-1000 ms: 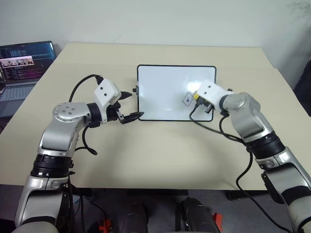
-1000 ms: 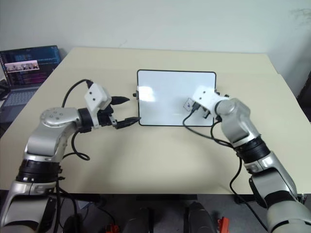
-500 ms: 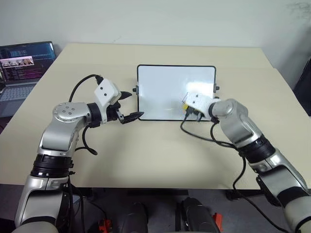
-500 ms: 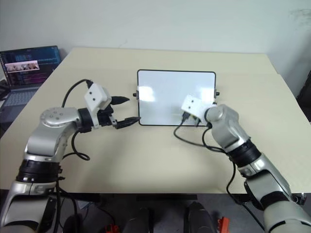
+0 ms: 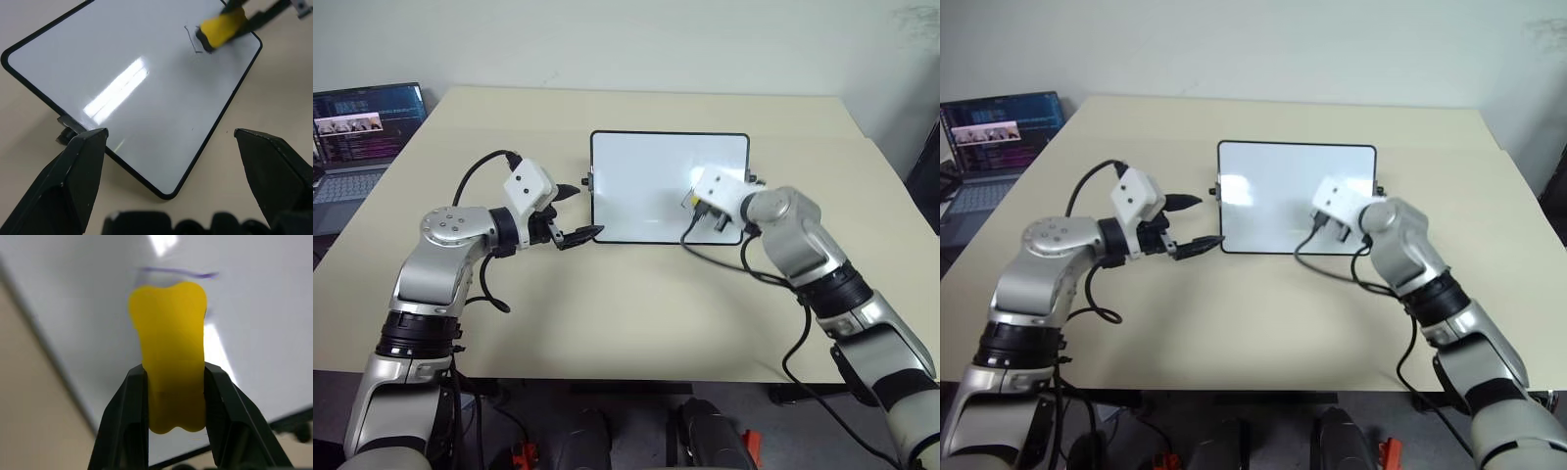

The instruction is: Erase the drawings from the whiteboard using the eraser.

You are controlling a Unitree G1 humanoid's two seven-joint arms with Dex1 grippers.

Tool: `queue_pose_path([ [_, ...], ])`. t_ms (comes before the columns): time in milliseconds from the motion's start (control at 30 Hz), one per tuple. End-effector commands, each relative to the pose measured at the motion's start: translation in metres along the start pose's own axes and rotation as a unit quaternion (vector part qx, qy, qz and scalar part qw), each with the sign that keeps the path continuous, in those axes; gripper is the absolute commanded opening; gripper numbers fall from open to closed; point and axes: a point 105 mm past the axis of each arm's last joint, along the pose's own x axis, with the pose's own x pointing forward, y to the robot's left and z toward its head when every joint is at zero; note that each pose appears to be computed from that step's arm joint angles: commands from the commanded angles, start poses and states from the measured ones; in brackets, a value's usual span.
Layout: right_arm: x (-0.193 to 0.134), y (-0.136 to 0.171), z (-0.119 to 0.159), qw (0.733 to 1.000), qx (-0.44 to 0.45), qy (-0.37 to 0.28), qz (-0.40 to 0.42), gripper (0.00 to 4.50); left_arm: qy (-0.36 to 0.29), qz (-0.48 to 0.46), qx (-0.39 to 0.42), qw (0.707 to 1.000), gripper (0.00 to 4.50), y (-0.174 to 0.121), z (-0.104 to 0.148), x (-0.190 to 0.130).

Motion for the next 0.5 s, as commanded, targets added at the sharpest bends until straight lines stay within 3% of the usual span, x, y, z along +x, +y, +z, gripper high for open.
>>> queue_pose_path([
  [33,-0.006,0.008,-0.001,0.999,-0.024,-0.003,0.029,1.12,-0.018,0.008,0.021,1.0,4.5,0.005,0.013,-0.003],
  [167,-0.005,-0.015,-0.002,1.0,-0.003,0.005,-0.024,1.12,-0.018,0.008,0.022,1.0,4.5,0.004,0.014,-0.002],
  [367,-0.01,-0.07,0.003,0.984,0.062,0.003,-0.167,1.12,-0.018,0.008,0.022,1.0,4.5,0.005,0.014,-0.002],
  [500,-0.009,-0.08,0.002,0.98,0.064,0.009,-0.189,1.12,-0.018,0.009,0.022,1.0,4.5,0.005,0.014,-0.003],
])
